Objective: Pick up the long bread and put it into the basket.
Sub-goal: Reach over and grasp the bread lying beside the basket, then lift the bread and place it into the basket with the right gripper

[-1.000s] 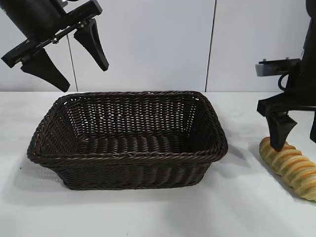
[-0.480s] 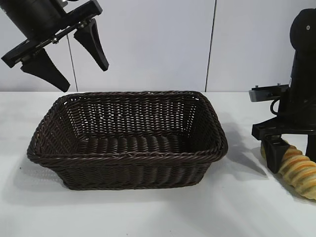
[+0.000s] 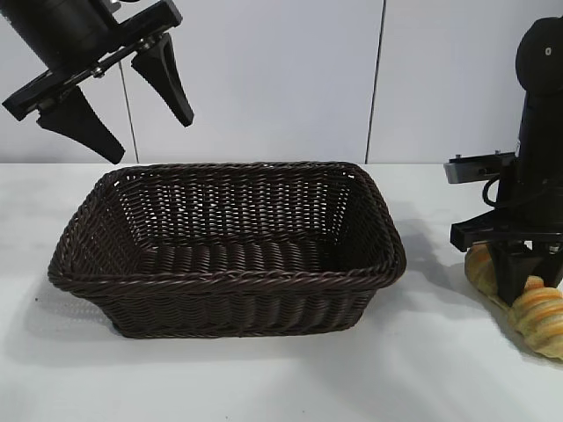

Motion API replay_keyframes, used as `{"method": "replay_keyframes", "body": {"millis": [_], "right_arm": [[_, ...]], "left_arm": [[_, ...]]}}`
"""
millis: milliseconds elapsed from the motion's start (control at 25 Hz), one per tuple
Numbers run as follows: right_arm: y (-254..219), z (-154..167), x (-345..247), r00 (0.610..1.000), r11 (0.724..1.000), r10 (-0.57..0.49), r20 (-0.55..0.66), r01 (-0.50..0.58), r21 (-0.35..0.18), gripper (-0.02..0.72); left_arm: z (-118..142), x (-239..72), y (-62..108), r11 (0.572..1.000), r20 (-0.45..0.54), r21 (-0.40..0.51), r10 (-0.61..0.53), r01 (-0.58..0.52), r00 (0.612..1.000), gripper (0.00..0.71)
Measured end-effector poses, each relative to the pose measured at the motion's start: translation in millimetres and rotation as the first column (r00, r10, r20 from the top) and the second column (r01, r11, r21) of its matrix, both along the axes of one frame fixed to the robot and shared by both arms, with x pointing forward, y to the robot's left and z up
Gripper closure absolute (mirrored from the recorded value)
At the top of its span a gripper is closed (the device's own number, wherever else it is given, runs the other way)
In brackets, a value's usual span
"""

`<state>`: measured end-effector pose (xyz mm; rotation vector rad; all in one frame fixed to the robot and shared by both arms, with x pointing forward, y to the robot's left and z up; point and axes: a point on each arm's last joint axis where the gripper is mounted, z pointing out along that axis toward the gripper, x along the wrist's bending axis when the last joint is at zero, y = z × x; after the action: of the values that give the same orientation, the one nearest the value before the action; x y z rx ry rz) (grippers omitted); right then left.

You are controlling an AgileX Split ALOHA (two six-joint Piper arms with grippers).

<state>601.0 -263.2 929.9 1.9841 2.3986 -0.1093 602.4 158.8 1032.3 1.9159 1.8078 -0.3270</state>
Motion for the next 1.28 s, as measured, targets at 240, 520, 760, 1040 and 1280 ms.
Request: {"method": "replay_keyframes", "body": {"millis": [240, 520, 760, 1040, 1280], "right_arm": [[4.2, 51.7, 12.8, 0.999, 0.999, -0.027, 0.048, 0.025, 0.036, 0.476], [9.8, 98.7, 31.1, 0.985, 0.995, -0.046, 0.168, 0.031, 0.093, 0.482], [12.1, 125.9, 35.8, 0.967, 0.992, -0.056, 0.249, 0.025, 0.126, 0.482], [20.6, 126.9, 34.3, 0.97, 0.982, -0.071, 0.231, 0.027, 0.188, 0.482], [59.2, 126.8, 26.4, 0.974, 0.979, 0.022, 0.227, -0.067, 0.193, 0.482]], "left_arm": [[0.0, 0.1, 0.0, 1.0, 0.001, 0.0, 0.001, -0.001, 1.0, 0.148], [0.0, 0.1, 0.0, 1.0, 0.001, 0.0, 0.001, -0.001, 1.0, 0.148], [0.0, 0.1, 0.0, 1.0, 0.001, 0.0, 0.001, -0.001, 1.0, 0.148], [0.0, 0.1, 0.0, 1.0, 0.001, 0.0, 0.001, -0.001, 1.0, 0.148], [0.0, 0.1, 0.0, 1.0, 0.001, 0.0, 0.001, -0.001, 1.0, 0.148]]}}
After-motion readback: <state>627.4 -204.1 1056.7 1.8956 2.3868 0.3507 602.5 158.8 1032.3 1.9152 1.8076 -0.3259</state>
